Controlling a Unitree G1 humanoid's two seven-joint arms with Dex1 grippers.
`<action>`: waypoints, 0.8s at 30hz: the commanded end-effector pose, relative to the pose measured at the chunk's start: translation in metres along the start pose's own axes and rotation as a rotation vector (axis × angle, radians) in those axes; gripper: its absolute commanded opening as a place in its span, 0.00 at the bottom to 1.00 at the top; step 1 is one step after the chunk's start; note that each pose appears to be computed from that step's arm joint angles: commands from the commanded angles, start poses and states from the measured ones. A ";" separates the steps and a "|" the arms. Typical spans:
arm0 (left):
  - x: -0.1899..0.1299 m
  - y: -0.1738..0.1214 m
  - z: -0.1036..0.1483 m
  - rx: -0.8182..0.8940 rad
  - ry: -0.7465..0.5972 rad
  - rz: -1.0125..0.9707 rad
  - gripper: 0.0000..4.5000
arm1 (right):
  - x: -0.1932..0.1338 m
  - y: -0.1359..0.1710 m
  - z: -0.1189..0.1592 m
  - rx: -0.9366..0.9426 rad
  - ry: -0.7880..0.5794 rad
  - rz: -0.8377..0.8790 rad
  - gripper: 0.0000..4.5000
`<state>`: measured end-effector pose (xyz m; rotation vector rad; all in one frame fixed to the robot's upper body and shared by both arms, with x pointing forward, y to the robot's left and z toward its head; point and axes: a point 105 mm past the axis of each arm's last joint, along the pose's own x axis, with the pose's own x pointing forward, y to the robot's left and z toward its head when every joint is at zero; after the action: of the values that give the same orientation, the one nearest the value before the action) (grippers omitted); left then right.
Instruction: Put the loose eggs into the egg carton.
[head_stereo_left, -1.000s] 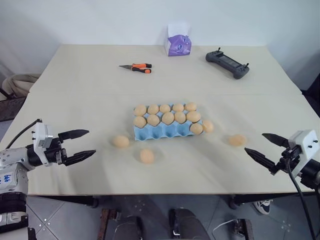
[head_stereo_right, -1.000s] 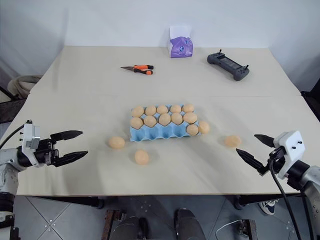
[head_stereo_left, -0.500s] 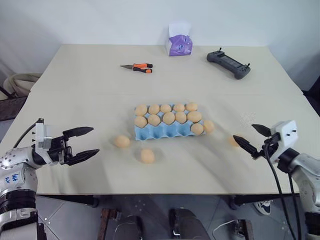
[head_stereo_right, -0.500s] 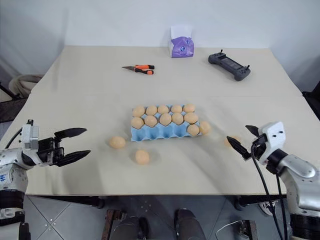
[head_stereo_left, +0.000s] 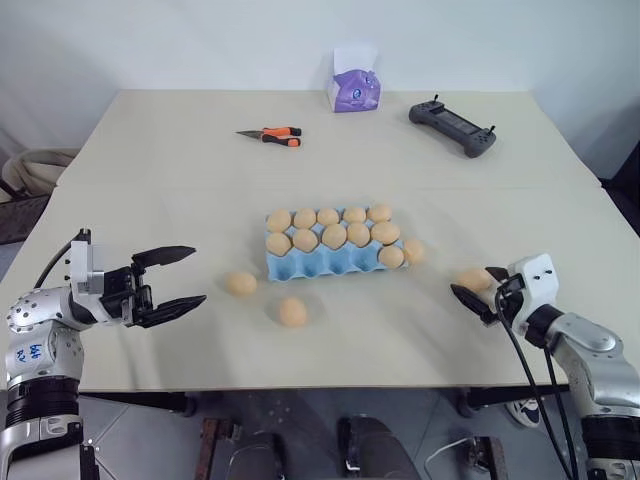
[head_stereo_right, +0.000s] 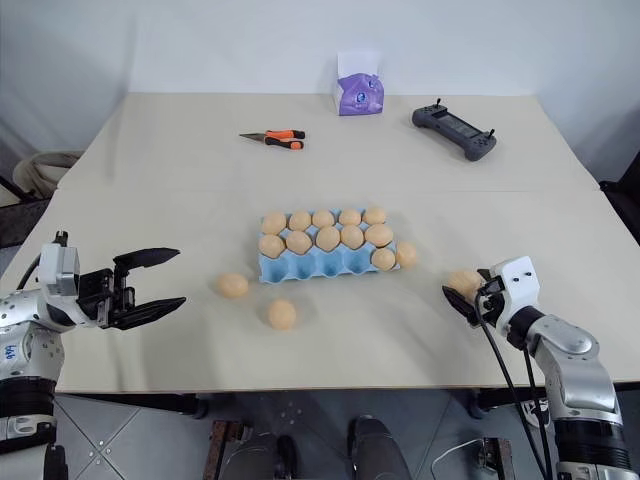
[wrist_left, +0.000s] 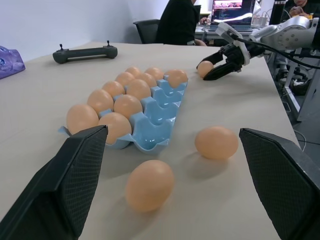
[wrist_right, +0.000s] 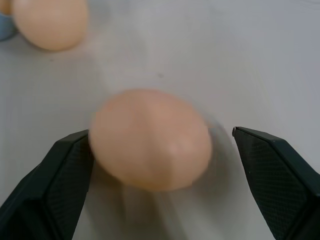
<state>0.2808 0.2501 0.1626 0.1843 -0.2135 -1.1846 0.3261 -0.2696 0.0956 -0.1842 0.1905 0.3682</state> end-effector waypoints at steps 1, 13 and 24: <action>-0.002 0.000 -0.005 0.008 0.005 0.004 1.00 | 0.004 0.000 0.005 -0.018 -0.022 -0.013 0.99; 0.001 0.002 -0.012 0.001 -0.003 0.029 1.00 | 0.003 0.009 0.018 0.005 -0.100 0.008 0.49; 0.006 0.002 -0.015 -0.002 -0.015 0.036 1.00 | 0.029 0.063 0.103 0.072 -0.355 -0.002 0.49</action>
<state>0.2873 0.2463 0.1450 0.1427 -0.2141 -1.1480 0.3476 -0.1953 0.1686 -0.0503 -0.1108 0.3602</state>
